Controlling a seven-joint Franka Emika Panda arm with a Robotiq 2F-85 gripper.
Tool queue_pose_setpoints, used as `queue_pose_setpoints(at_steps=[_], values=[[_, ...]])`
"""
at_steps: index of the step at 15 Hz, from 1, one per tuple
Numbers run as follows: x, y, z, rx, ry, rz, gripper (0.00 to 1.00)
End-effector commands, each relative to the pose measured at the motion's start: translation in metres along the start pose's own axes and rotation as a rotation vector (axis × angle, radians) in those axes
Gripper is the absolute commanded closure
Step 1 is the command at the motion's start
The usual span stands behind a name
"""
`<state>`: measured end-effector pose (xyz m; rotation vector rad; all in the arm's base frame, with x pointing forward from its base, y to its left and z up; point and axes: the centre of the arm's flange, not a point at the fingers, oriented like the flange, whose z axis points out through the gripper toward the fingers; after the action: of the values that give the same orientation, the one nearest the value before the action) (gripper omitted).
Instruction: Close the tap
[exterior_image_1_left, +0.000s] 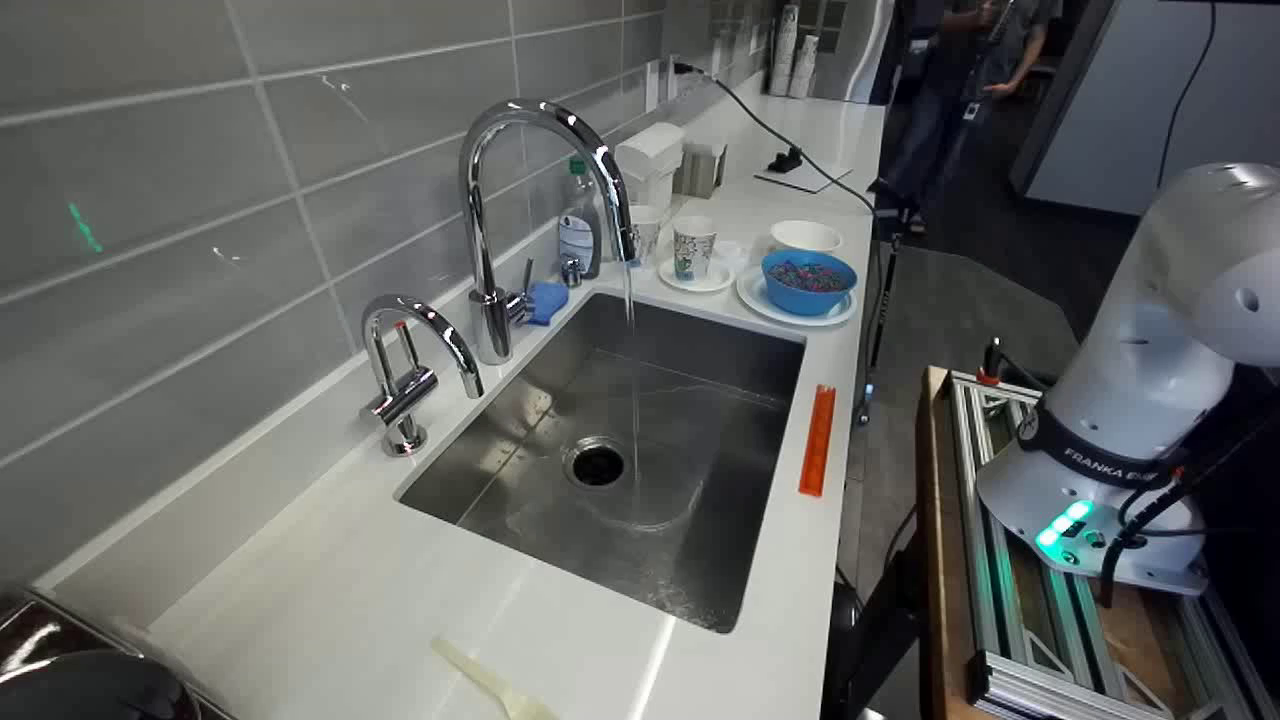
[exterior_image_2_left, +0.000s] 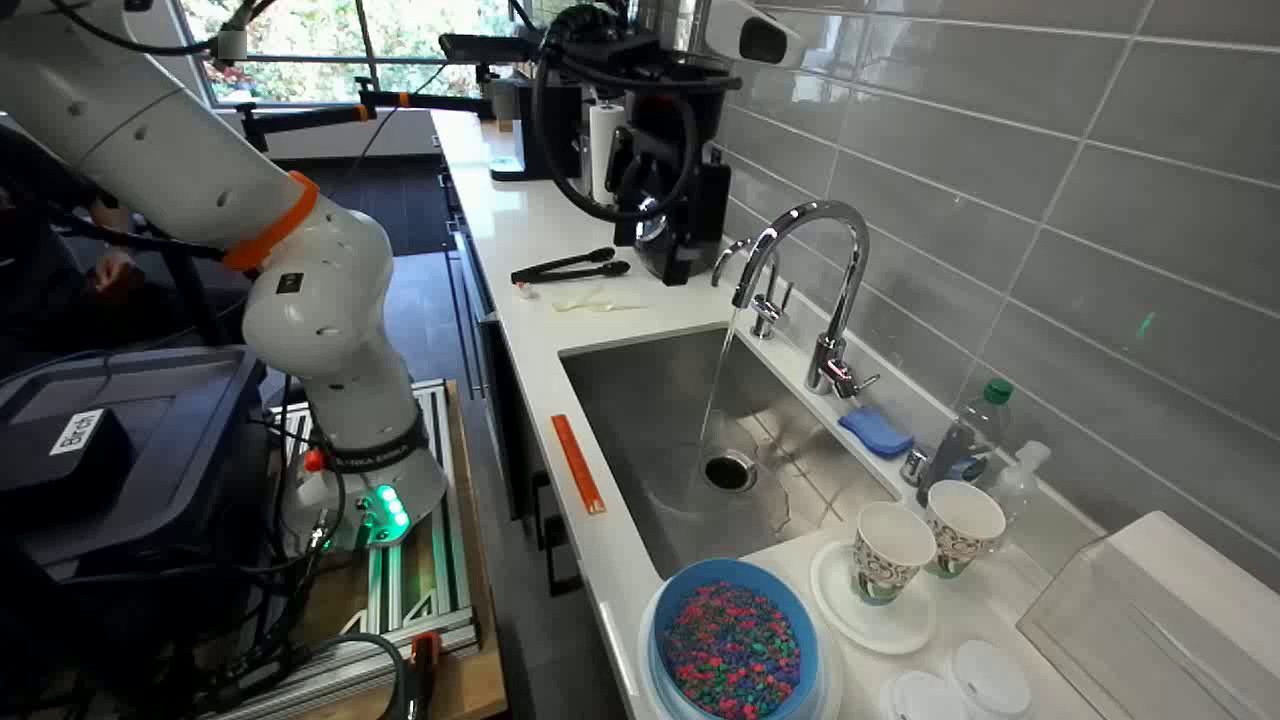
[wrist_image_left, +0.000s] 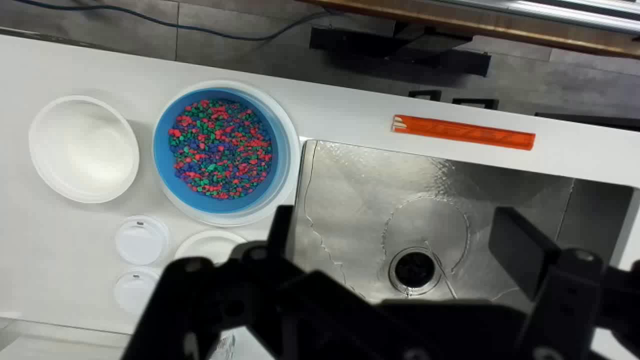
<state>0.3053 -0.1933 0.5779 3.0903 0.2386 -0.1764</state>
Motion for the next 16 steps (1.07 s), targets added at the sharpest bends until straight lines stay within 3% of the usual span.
queue_pose_setpoints(at_steps=[1, 7, 11, 16], values=[[0.0, 0.0, 0.0, 0.0, 0.0, 0.0, 0.0], [0.0, 0.0, 0.0, 0.0, 0.0, 0.0, 0.0], [0.039, -0.01, -0.005, 0.001, 0.007, -0.051, 0.0], [0.094, -0.029, -0.012, 0.02, 0.087, -0.108, 0.0]])
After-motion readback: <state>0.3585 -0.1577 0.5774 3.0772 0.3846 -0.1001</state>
